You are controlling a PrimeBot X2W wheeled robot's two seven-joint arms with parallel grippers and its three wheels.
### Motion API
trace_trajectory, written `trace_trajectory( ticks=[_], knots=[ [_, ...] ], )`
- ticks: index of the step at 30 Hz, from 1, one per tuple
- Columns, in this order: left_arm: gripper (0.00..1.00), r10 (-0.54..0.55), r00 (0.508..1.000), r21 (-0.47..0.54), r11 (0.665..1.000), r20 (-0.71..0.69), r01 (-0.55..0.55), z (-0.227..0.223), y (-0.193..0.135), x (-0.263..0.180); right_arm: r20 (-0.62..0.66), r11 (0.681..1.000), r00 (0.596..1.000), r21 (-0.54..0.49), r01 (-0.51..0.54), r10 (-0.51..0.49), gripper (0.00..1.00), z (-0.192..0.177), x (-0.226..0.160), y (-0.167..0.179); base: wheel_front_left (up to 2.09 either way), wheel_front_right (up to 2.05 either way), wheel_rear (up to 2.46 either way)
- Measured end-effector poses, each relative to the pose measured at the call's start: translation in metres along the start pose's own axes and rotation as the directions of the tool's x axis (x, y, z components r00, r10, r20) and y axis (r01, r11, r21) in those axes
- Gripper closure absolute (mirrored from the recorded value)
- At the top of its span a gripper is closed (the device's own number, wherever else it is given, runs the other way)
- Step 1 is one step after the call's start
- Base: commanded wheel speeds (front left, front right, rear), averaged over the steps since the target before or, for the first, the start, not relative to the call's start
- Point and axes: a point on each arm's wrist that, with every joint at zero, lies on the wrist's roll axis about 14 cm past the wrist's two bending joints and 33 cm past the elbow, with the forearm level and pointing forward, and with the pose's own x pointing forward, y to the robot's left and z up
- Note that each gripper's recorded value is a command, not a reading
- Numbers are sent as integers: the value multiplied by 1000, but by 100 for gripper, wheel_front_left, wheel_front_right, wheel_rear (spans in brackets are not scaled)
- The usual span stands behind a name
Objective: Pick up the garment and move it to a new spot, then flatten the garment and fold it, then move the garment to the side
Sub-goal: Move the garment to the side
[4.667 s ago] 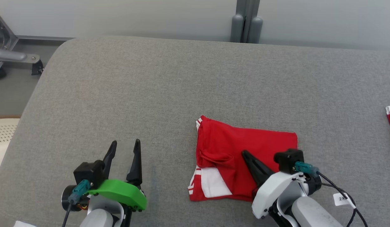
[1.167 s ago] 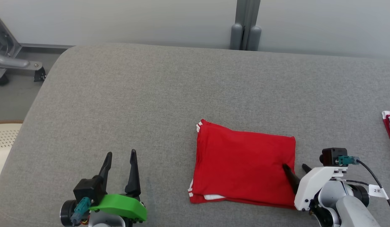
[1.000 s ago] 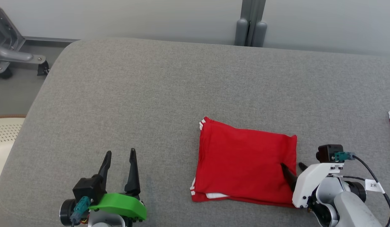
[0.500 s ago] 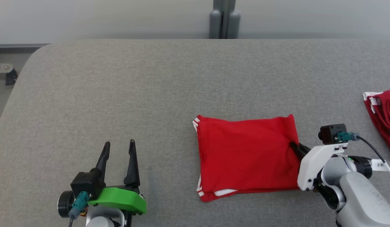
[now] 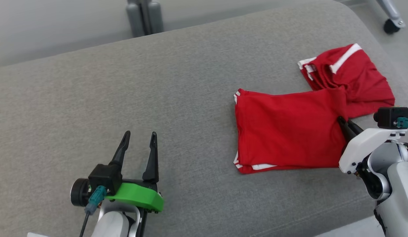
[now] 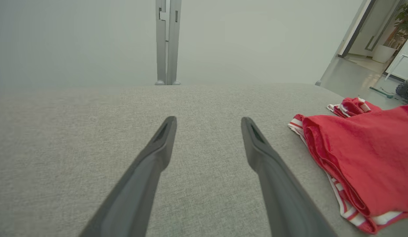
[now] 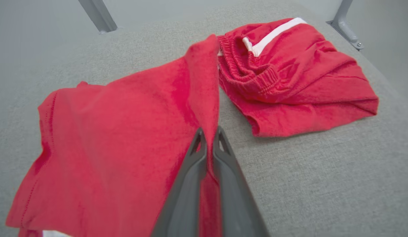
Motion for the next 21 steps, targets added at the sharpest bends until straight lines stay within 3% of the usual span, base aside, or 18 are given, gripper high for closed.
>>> trace_trajectory(
  ticks=[9, 15, 21],
  knots=[
    [0, -172, 984, -29, 985, -56, 171, -27, -52, 27, -6, 990, 991, 29, 135, -135, 100, -12, -30, -43, 0, 0, 0],
    [0, -164, 984, -33, 986, -70, 162, -33, -48, 27, 11, 991, 990, -4, 137, -137, 100, -1, -22, -45, 0, 0, 0],
    [0, -111, 992, -28, 994, -58, 109, -26, -31, 18, 61, 990, 991, -68, 121, -117, 100, 34, -3, -43, 0, 0, 0]
  ],
)
